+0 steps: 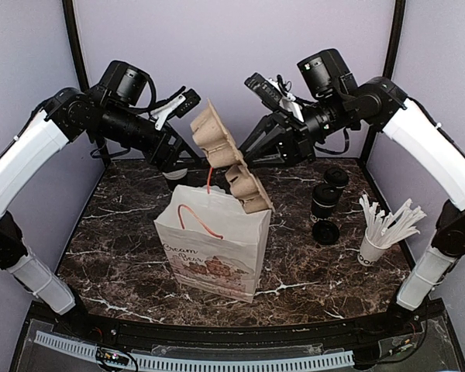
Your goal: Pack the takeout coffee
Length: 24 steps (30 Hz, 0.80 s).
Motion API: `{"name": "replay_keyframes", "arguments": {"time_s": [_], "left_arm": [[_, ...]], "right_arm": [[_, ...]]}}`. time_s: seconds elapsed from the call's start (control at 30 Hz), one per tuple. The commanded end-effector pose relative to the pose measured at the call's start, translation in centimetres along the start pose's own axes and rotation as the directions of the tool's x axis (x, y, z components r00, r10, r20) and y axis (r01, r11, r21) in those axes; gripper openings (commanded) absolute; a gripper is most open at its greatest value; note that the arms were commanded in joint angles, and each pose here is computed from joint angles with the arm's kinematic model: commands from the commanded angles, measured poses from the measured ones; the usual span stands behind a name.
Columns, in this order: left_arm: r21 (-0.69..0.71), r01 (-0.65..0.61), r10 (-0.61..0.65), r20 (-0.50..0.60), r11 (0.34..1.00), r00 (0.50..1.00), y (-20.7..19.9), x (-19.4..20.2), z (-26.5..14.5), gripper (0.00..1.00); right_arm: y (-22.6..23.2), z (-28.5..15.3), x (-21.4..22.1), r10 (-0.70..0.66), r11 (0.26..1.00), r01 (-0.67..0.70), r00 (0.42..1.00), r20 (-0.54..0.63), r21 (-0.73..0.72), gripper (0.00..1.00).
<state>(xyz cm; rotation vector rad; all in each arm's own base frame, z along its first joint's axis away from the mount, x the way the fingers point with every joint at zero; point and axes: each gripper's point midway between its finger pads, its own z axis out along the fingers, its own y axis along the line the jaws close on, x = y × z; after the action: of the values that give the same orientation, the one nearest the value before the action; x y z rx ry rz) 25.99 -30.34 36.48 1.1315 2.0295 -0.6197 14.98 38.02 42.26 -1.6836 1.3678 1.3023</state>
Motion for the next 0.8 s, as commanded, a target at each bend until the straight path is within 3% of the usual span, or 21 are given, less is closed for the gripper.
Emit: {"name": "replay_keyframes", "arguments": {"time_s": [0.0, 0.27, 0.53, 0.77], "left_arm": [[-0.183, 0.054, -0.043, 0.061, 0.982, 0.997, 3.5, -0.4, -2.3, 0.80], [-0.433, 0.152, -0.080, 0.178, 0.888, 0.981, 8.3, -0.8, -6.2, 0.84], [-0.473, 0.180, -0.092, 0.203, 0.862, 0.975, 9.4, -0.2, -7.1, 0.84], [-0.527, 0.178, -0.081, 0.202, 0.831, 0.976, 10.4, 0.6, -8.0, 0.86]], "right_arm": [[1.4, 1.4, -2.0, -0.051, 0.999, 0.051, 0.998, 0.024, -0.014, 0.26], [-1.4, 3.7, -2.3, -0.008, 0.998, 0.007, 1.000, 0.018, 0.068, 0.26], [-5.7, 5.7, -0.8, 0.075, 0.982, -0.072, 0.997, -0.009, 0.172, 0.26], [-5.9, 6.0, 2.6, 0.122, 0.974, -0.107, 0.990, -0.066, 0.201, 0.26]]}}
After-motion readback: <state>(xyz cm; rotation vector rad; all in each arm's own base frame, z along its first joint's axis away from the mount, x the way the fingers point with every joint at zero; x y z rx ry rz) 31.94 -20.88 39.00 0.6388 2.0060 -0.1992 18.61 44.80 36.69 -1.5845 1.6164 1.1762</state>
